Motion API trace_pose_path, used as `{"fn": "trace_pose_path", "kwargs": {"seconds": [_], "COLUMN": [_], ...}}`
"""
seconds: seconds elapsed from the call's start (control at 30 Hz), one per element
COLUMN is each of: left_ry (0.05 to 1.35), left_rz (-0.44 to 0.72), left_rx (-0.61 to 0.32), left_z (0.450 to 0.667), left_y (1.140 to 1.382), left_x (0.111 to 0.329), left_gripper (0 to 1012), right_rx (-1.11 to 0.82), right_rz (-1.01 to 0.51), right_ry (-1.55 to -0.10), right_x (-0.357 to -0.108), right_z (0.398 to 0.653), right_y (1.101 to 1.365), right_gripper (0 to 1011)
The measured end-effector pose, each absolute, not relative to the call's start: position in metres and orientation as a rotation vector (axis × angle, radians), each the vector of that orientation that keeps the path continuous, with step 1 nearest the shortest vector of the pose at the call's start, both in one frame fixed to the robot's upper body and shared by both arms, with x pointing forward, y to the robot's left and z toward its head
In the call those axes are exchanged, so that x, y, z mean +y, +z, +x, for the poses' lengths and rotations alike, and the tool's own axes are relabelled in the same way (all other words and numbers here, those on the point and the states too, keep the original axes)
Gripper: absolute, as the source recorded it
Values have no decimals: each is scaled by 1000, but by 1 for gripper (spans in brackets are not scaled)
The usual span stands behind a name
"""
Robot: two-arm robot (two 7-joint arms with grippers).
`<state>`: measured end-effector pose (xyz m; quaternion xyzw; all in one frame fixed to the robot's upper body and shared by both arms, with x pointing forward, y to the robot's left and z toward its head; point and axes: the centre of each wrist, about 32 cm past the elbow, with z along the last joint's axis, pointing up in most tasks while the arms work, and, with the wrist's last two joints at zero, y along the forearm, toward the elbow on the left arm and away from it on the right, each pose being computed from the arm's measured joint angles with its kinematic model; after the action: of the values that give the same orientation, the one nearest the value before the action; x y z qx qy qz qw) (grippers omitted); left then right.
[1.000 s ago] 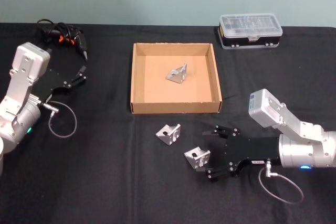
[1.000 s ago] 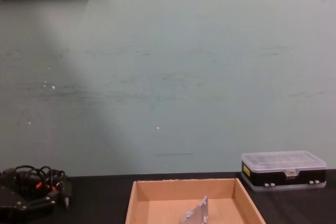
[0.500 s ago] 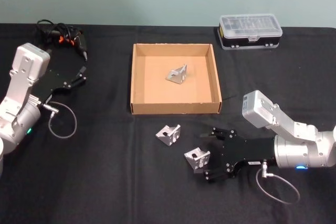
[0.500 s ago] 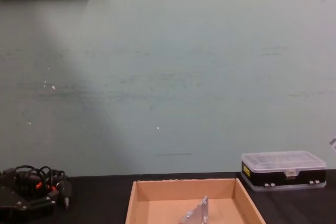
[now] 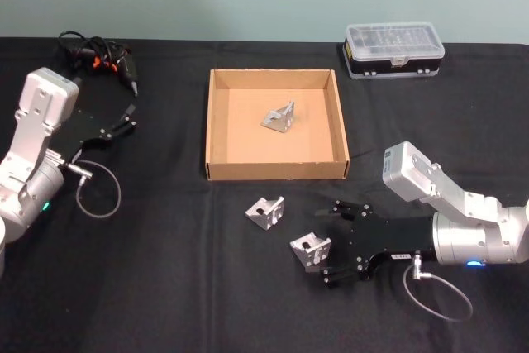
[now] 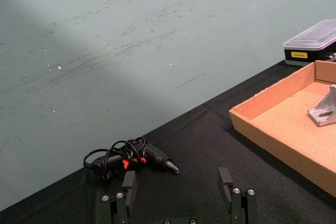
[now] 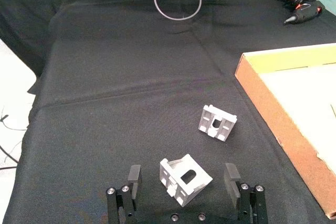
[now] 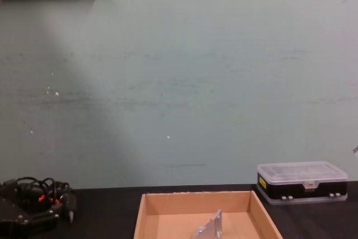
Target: Use one hand to pick up the angle iron from the table and place it into the box.
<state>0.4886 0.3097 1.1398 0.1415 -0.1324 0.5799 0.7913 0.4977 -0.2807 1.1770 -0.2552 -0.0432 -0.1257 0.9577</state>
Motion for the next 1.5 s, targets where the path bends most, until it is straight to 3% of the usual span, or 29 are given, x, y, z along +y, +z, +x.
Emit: {"fn": "trace_pose_path", "kwargs": {"seconds": [0.43,0.53,0.87,0.97,1.07,1.3,1.5], "left_ry": [1248,1248,1248,1248,1248,1248,1248], "left_rz": [304,304,304,304,304,304,304], "left_rx": [-285,-285,-285,-285,-285,-285,-285], "left_z": [489,489,489,489,489,489,489], "left_y": [1140,1140,1140,1140,1140,1140,1140], "left_x": [310,310,310,310,310,310,310], "left_gripper": [1011,1011,1011,1011,1011,1011,1011], "right_rx": [-89,-89,-89,-89,-89,-89,-89], "right_rz": [-516,-515,-515,-515,-515,-515,-515], "right_ry": [-256,-256,-256,-256,-256,-256,-256], "right_x": [-281,-281,-281,-281,-281,-281,-281], "right_z": [498,497,497,497,497,497,497], "right_y": [1177,1177,1177,1177,1177,1177,1177], "right_gripper": [994,932,682,539,481,226,65]}}
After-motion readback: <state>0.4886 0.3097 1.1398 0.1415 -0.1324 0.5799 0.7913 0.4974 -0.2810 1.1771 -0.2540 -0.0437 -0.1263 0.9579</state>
